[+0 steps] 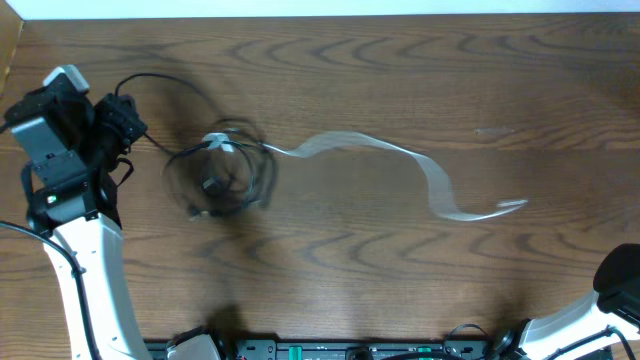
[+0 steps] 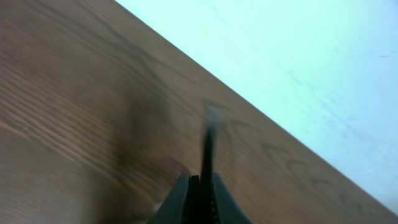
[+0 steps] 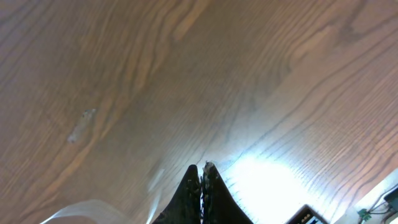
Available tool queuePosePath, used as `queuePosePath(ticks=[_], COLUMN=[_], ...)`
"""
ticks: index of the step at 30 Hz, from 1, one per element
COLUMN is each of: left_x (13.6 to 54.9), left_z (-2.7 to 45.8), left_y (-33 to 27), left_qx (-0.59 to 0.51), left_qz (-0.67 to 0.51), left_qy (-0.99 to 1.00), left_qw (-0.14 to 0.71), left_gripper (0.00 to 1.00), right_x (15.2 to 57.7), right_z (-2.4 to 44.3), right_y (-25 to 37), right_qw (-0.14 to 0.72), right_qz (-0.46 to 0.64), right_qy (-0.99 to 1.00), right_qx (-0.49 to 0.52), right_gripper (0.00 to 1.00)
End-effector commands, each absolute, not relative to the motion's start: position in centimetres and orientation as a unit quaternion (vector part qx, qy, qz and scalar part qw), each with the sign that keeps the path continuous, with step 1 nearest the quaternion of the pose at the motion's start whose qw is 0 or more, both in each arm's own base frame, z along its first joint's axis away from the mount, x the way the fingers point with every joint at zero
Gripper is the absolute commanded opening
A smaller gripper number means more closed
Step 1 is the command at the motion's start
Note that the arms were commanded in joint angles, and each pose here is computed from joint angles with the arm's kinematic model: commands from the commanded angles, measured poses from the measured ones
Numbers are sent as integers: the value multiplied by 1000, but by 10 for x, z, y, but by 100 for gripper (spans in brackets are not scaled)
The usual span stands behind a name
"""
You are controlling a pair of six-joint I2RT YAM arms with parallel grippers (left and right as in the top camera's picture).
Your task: Untangle cables
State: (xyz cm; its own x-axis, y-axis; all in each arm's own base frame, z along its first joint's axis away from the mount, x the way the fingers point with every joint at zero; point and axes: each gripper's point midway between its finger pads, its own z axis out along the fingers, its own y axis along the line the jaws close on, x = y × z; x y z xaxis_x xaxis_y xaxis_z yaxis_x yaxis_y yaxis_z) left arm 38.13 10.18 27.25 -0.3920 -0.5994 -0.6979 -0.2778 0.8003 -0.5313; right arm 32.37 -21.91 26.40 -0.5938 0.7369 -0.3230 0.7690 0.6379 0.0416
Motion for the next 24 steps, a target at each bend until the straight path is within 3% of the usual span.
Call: queuePosePath(ticks=[1, 13, 24], left_x=[380, 383, 356], left_z=[283, 283, 302], left_y=[84, -10, -166], left_qx=[-245, -142, 47], left_qz=[-219, -303, -393], left_qy=[813, 835, 824], left_qw=[481, 438, 406], left_gripper=[8, 8, 8], right_x=[333, 373, 367], right_z=[272, 273, 270], right_y=[-200, -113, -118], right_qw=[178, 182, 170], right_qz=[-1, 60, 28], right_qy=[900, 952, 953], right_qx=[399, 238, 248], right_gripper=[1, 1, 1])
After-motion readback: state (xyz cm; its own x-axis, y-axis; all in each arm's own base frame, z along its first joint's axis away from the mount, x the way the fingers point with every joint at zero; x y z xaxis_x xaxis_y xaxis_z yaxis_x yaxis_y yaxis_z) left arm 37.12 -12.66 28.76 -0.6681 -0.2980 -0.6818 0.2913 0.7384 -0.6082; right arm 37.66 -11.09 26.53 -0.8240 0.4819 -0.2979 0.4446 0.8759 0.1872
